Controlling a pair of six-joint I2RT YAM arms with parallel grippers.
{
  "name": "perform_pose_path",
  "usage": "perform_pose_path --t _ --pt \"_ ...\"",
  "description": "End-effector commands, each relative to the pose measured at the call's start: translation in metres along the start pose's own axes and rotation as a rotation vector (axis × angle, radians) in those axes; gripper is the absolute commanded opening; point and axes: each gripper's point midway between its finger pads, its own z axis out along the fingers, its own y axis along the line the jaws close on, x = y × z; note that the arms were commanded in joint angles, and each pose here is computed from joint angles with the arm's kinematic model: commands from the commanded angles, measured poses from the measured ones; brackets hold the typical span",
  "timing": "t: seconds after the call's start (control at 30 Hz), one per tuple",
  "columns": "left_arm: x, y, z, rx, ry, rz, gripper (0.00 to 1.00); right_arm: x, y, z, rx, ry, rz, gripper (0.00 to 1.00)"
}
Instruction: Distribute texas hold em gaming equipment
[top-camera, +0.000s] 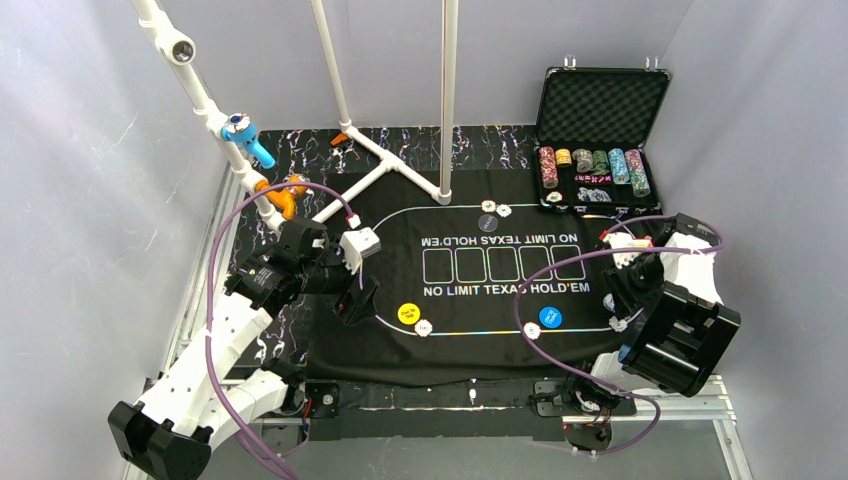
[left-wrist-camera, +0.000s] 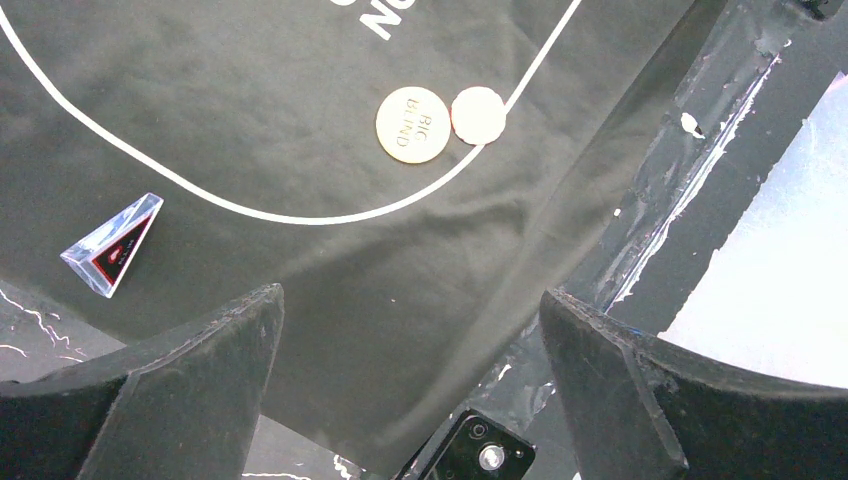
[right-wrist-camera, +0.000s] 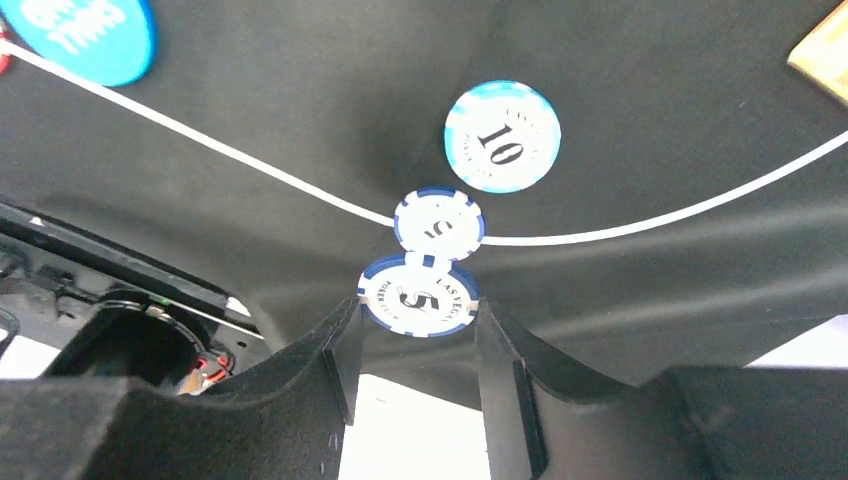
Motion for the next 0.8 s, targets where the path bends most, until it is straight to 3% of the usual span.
perform_pose_path --t 0.0,0.33,0.77 --pt "0.002 -0.005 -0.003 0.021 0.002 -0.004 0.99 -0.022 0.026 -0.028 -0.107 -0.086 -0.073 0.37" --pt "0.002 -0.005 -0.003 0.016 -0.006 -0.011 0.99 -0.089 0.103 -0.032 -0.166 -0.123 -0.28 0.36" --pt "0.002 -0.002 -0.001 0.008 0.001 -0.015 0.99 -0.1 0.166 0.004 -0.14 -0.004 -0.646 0.34"
